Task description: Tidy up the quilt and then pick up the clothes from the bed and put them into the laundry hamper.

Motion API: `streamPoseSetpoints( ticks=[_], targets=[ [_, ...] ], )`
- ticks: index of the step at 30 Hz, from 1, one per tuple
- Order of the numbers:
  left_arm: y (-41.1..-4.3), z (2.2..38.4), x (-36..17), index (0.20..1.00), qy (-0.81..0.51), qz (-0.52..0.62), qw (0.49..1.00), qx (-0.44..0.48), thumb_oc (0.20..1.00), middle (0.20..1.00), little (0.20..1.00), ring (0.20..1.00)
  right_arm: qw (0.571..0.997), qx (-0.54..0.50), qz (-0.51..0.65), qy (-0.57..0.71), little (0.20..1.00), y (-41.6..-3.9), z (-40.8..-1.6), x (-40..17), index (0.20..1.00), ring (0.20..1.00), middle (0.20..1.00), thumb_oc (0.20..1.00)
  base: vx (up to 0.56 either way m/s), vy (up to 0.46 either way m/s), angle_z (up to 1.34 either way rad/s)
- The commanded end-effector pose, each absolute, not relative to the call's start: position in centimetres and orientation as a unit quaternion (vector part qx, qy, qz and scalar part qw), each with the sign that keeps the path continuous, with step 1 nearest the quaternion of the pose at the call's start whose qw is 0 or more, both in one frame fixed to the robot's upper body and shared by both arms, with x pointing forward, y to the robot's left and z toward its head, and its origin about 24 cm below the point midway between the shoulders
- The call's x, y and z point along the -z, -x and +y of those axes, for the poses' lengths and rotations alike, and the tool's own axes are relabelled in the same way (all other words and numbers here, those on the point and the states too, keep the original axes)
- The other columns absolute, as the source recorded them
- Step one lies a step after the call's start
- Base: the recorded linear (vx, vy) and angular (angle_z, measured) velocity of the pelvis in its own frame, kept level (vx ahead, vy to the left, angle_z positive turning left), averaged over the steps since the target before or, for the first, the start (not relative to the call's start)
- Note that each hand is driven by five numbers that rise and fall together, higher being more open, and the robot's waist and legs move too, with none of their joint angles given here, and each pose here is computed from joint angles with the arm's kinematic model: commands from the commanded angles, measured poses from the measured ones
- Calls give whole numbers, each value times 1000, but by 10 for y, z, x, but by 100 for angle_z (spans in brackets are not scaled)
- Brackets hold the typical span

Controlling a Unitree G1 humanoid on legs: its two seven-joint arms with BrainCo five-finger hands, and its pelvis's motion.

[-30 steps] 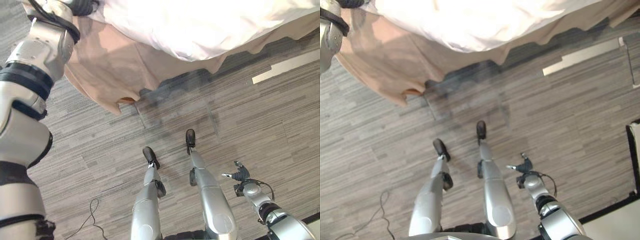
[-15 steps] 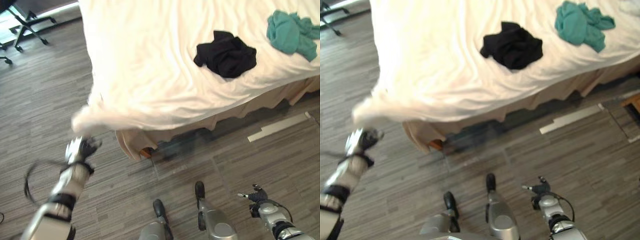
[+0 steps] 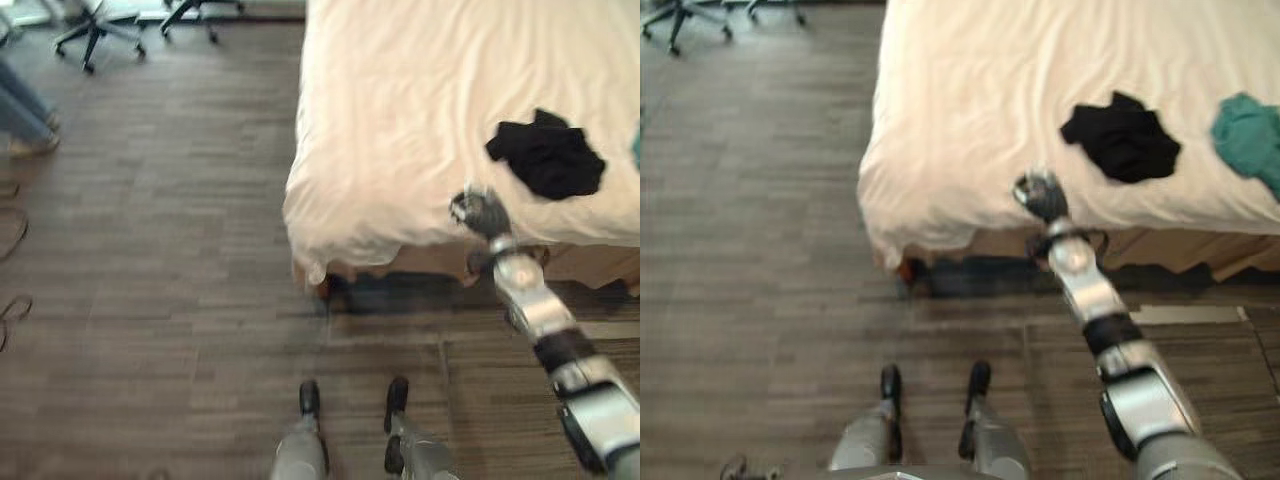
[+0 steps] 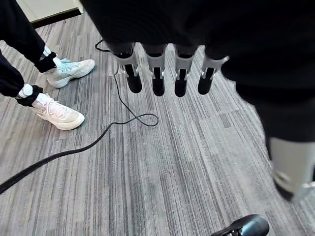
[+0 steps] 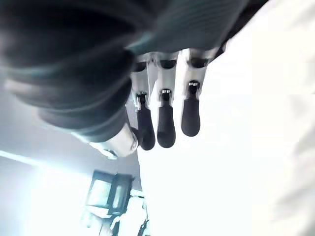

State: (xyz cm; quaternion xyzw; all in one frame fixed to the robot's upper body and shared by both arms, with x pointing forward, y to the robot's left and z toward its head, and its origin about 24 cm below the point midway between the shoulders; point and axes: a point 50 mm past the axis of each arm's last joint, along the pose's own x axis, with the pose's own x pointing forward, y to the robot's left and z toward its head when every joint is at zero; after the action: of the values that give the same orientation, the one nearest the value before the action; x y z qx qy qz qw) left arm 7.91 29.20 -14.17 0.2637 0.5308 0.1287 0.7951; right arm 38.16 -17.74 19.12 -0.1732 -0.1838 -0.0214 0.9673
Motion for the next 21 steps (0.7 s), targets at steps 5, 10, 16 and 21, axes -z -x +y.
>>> streamPoseSetpoints(
  ticks=[5,10,16,21],
  targets=[
    [-208,279,85,1000,-299,308,894,-131,1000,1000,1000,1000,917,100,-351,159,200,-387,-180,-333,200,200,200,200,-109,-74,32],
    [-235,258,71,1000,-269,255,921,-122,1000,1000,1000,1000,955,92,-230,164,200,-416,-170,-294,200,200,200,200,-11,-93,28],
    [-210,262,92,1000,-284,319,896,-119,1000,1000,1000,1000,967,-151,-154,137,200,-391,-64,-185,200,200,200,200,47,-36,18],
    [-196,271,95,1000,-268,329,894,-139,1000,1000,1000,1000,917,-186,-347,68,200,-354,-66,-266,200,200,200,200,-6,37,2]
  ],
)
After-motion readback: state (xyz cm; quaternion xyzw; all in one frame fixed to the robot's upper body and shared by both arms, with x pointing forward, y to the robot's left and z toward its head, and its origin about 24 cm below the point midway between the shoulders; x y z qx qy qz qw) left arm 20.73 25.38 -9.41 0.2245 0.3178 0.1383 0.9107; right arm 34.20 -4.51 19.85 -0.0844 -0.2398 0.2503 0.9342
